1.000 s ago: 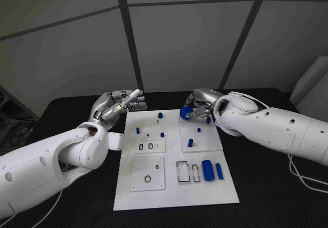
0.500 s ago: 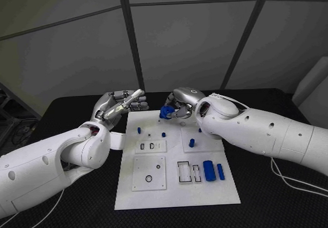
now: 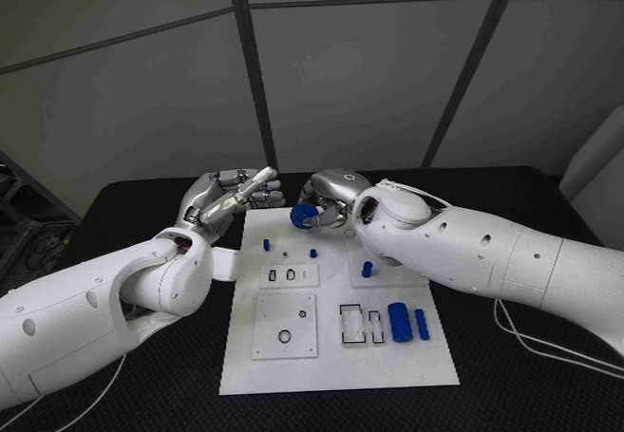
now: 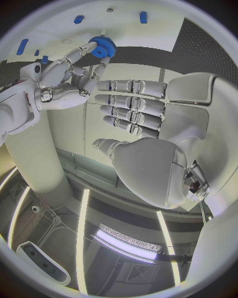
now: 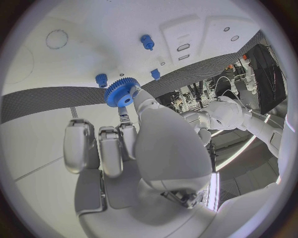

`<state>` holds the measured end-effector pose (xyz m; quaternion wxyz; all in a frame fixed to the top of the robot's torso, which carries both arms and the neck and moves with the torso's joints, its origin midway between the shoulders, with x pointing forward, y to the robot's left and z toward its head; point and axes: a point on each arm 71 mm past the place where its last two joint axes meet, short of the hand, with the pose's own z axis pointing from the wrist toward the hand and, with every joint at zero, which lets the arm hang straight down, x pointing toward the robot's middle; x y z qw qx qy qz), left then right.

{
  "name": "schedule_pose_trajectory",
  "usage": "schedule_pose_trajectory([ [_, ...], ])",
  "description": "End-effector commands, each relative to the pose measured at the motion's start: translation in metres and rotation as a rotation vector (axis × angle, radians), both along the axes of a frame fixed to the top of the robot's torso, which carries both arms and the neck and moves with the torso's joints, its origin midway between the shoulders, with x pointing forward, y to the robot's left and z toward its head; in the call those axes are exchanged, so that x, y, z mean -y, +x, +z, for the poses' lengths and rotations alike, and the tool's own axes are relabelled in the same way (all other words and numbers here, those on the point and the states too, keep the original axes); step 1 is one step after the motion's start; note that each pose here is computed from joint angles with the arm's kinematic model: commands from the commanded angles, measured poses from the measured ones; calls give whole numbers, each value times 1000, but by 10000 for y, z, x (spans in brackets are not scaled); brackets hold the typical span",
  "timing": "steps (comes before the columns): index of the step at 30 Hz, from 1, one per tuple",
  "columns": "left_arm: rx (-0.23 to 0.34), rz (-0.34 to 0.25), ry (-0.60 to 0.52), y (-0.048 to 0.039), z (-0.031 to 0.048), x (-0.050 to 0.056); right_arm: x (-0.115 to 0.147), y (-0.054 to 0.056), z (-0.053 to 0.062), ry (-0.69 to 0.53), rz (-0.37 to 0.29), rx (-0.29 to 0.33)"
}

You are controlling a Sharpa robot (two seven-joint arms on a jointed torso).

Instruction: Assemble the parts on the task board

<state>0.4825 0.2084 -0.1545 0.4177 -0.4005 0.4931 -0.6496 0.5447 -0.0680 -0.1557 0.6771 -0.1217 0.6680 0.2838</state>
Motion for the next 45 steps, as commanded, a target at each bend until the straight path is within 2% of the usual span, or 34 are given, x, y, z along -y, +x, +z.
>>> schedule_pose_trajectory([
  [1, 10, -11, -1, 2, 16, 11, -37, 2, -8, -24, 20, -5],
  [17, 11, -8, 0, 6, 15, 3, -71, 10, -146, -83, 20, -57],
  [45, 4, -13, 0, 13, 7, 5, -62, 56, -193, -94, 2, -78],
])
